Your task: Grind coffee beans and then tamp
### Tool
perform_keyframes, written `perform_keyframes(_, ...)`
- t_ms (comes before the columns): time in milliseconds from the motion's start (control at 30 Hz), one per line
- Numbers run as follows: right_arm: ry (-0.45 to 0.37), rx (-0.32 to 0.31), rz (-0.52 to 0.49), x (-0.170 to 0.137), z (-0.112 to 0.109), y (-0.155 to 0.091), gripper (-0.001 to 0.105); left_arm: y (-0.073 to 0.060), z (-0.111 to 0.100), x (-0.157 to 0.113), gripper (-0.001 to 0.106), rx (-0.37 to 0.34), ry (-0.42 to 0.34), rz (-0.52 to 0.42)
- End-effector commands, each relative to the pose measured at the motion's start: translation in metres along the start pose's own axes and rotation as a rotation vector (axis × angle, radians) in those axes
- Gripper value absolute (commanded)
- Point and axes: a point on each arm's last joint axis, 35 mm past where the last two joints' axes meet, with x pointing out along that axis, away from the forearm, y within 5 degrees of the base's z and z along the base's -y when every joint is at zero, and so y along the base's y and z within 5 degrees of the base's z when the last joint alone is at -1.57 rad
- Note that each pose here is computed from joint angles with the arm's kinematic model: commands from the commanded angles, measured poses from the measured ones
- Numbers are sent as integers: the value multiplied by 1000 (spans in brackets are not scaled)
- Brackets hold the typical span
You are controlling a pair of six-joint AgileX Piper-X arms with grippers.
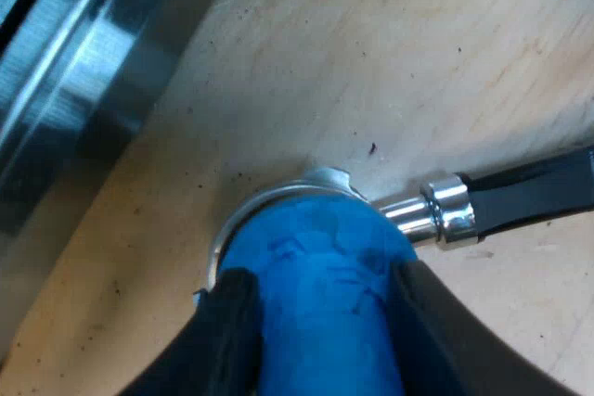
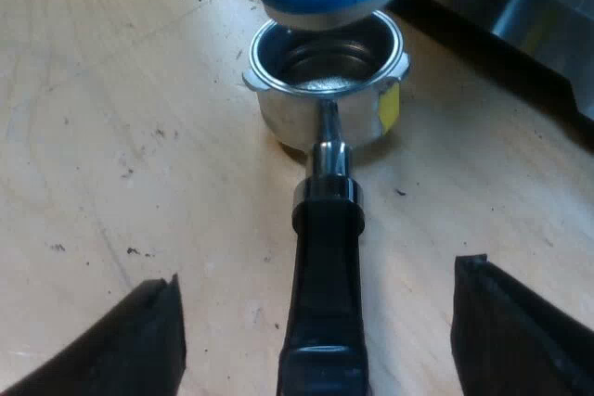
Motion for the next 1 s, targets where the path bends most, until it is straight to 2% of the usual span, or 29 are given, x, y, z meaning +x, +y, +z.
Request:
perform_keyframes(33, -13, 3, -3, -1, 2, -1, 63, 0, 2, 8, 0, 5, 11, 6)
perform_keyframes(167, -13, 3, -3, -1, 2, -1, 63, 1, 0, 12, 0, 1, 32, 7)
perform_keyframes(500, -13, 3, -3, -1, 2, -1, 63, 2, 3, 12, 0, 6, 4, 16)
perform_keyframes(1000, -13, 3, -3, -1, 2, -1, 63, 2, 2, 12, 0, 4, 12, 23)
